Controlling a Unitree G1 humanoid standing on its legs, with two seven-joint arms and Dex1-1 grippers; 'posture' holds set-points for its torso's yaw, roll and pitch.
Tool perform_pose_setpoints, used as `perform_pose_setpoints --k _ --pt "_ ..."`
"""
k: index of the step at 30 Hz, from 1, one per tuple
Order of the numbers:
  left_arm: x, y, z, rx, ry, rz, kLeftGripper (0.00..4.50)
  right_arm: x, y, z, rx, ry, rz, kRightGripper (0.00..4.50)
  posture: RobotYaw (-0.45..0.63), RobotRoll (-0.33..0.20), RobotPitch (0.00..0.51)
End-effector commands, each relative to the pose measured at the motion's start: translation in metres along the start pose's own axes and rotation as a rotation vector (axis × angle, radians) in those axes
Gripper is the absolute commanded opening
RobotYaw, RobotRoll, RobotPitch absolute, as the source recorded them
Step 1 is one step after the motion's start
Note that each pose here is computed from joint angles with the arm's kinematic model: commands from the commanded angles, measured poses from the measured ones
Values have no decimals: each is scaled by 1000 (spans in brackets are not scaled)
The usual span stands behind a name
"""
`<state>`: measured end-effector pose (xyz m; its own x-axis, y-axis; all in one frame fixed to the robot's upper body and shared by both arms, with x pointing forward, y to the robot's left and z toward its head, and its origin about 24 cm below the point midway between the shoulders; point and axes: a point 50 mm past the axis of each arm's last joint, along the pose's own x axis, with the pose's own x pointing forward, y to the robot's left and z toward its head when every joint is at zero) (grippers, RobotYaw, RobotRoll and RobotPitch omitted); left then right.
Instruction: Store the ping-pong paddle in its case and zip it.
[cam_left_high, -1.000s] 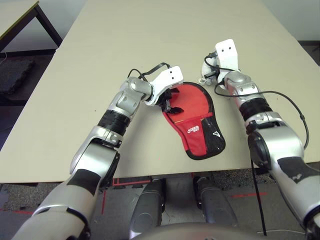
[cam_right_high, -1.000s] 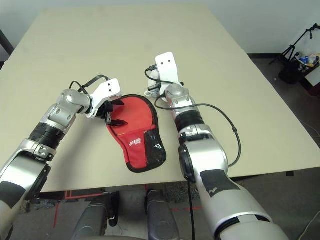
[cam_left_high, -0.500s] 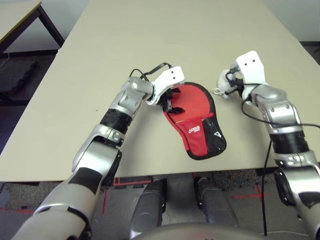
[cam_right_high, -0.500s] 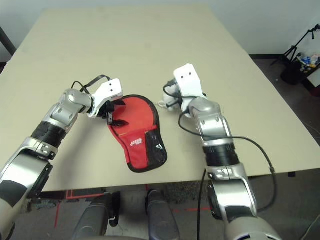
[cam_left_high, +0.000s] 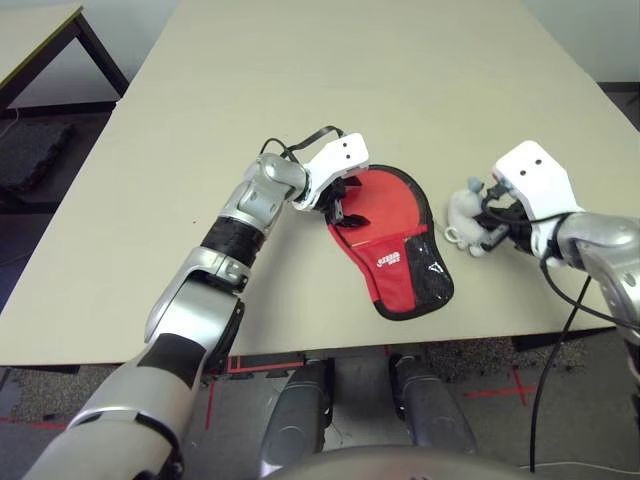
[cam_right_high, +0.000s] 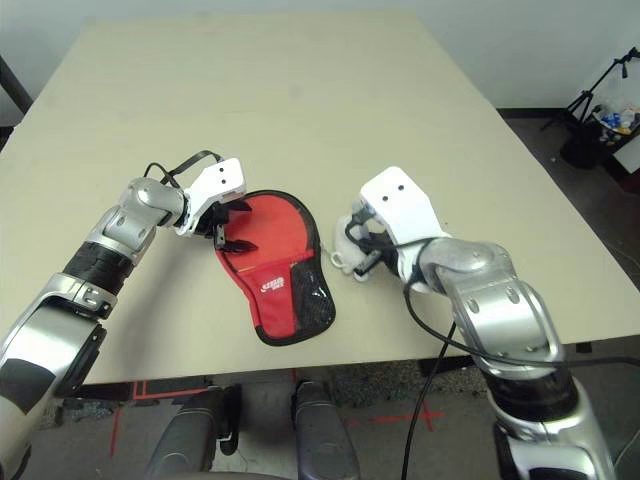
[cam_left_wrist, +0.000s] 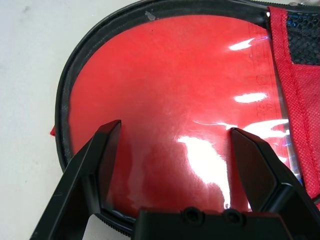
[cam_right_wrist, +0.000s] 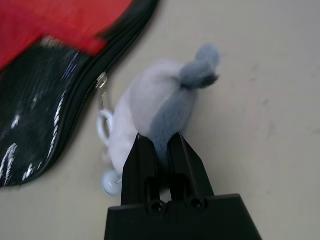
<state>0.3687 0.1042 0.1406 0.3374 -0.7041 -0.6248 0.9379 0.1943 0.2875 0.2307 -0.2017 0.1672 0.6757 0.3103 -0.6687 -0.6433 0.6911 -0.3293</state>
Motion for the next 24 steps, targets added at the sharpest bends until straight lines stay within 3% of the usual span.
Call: perform_pose_setpoints --k 1,11,18,24 --pt "17 -19 -37 -80 144 -83 4500 -8 14 -12 -2 89 112 0 -147 0 217" --pt "17 -19 -38 -79 145 -87 4500 -27 39 -18 -53 198 329 0 -144 0 219" --pt "16 -19 -38 -79 147 -87 4500 -36 43 -18 -84 251 387 0 -144 0 220" --pt "17 -18 -37 -77 144 -86 4500 -31 37 -17 -63 225 352 0 -140 0 219"
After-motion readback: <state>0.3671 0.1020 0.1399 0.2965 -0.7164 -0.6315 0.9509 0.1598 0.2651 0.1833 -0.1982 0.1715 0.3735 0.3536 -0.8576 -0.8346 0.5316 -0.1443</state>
